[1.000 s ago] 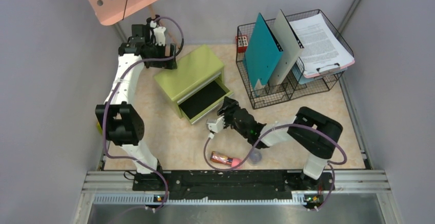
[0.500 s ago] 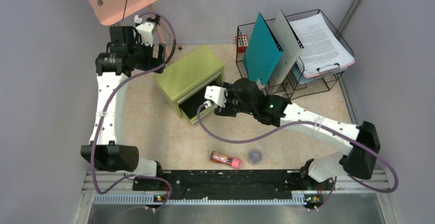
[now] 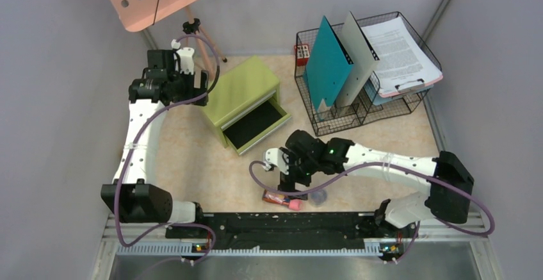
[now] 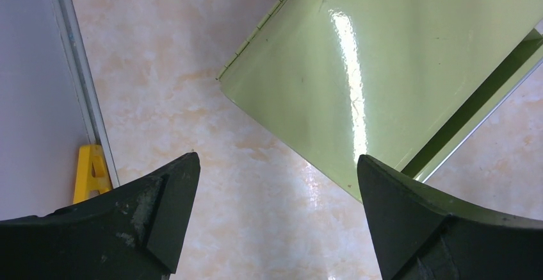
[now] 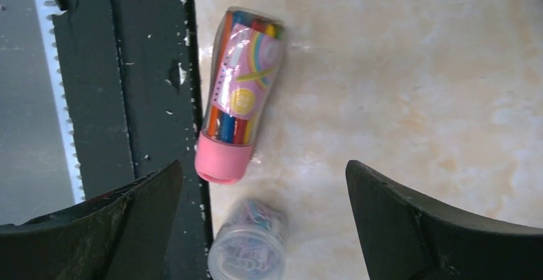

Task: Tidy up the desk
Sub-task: Pick up the stationery from the corner of the board, then place the stationery in the drawer.

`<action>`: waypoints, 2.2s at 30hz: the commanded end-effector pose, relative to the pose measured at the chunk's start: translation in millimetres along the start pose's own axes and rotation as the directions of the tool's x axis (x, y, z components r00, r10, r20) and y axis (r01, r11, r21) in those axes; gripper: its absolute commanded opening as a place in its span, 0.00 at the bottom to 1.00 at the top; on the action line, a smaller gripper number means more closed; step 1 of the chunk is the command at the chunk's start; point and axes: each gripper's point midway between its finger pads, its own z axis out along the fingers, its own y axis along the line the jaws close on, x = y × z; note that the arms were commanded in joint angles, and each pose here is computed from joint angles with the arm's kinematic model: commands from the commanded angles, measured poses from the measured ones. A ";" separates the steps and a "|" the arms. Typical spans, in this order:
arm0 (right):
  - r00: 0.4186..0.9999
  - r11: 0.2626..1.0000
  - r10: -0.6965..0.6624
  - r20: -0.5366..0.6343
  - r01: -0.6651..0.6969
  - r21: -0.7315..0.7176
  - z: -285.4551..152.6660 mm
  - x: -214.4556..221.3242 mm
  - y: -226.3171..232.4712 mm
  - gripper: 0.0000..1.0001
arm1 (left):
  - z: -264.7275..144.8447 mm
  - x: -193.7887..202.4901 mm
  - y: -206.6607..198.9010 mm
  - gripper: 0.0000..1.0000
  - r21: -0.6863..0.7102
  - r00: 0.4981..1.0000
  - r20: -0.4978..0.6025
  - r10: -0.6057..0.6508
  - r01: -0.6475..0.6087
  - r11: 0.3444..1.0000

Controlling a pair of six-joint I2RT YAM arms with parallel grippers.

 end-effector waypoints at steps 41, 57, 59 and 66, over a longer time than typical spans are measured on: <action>0.923 0.854 -0.356 -0.142 0.384 0.351 -0.5 -91.4 -119.2 0.00 | -50.8 -57.8 -5.3 0.98 -0.004 0.913 0.407 -0.023 0.027 1.000; 0.663 0.591 -0.660 -0.355 0.749 0.299 32.4 -115.7 -206.9 0.00 | -48.3 -65.1 -6.2 0.98 0.030 0.914 0.398 -0.082 0.076 0.997; 0.648 0.576 -0.672 -0.360 0.762 0.295 36.5 -117.8 -210.9 0.00 | -47.8 -64.0 -4.5 0.98 0.024 0.915 0.395 -0.083 0.080 0.996; 0.622 0.551 -0.686 -0.377 0.783 0.289 43.2 -117.1 -218.9 0.00 | -48.5 -63.3 -3.8 0.98 0.023 0.915 0.395 -0.085 0.082 0.996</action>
